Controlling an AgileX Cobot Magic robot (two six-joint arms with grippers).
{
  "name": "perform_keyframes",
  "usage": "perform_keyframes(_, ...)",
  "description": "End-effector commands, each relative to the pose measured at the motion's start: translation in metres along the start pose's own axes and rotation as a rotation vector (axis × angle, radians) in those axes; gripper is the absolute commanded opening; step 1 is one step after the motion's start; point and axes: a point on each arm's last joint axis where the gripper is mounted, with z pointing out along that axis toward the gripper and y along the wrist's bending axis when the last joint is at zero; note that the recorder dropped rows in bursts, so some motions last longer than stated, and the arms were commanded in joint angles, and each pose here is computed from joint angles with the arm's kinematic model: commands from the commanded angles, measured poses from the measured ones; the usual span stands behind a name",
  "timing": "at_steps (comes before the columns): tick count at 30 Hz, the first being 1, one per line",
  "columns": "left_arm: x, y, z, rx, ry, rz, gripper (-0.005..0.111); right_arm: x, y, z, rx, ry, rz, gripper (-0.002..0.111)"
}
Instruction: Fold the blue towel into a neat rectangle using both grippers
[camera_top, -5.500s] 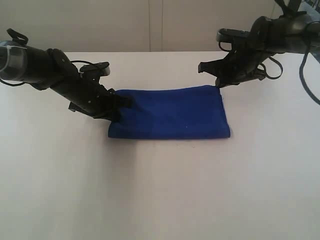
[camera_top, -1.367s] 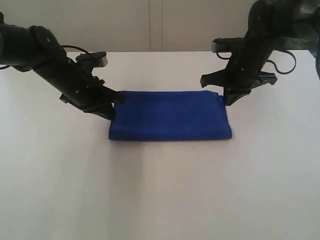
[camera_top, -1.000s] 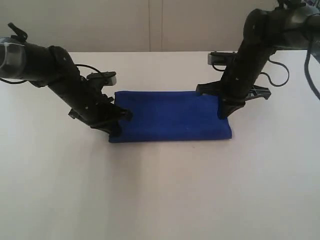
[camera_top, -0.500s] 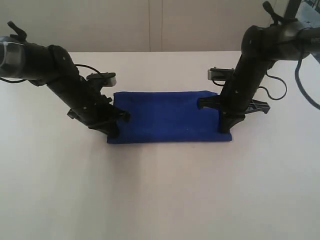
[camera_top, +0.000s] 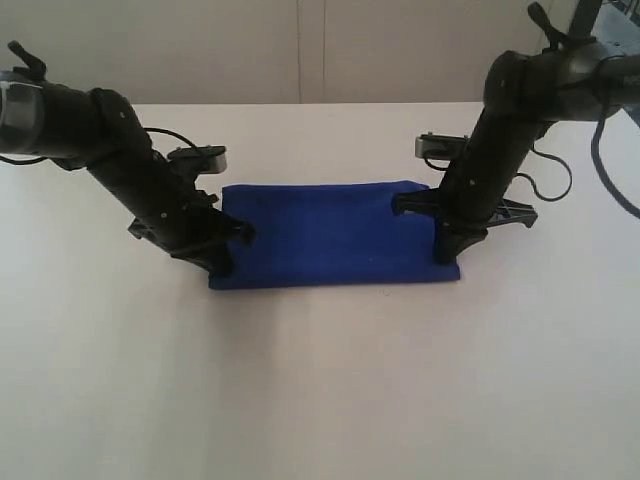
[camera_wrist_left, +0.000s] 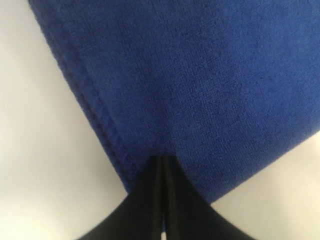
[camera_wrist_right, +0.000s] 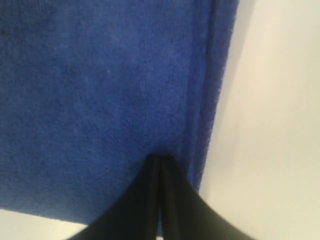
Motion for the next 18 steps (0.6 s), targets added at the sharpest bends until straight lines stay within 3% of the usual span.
perform_keyframes(1,0.004,0.000,-0.011,-0.013,0.019,0.025,0.000,-0.005,0.003,-0.022,-0.004,-0.132,-0.013,0.000)
perform_keyframes(10,-0.005,-0.013,-0.046,-0.023,-0.098,0.053,0.000,0.004,0.015,-0.086,-0.017,-0.285,-0.029,0.000)
perform_keyframes(15,-0.003,-0.024,-0.080,-0.014,-0.144,0.078,0.000,0.018,0.018,-0.124,0.007,-0.350,-0.063,0.000)
perform_keyframes(18,-0.001,-0.019,-0.108,-0.029,-0.202,0.033,0.000,0.031,0.017,-0.141,0.036,-0.410,-0.076,0.000)
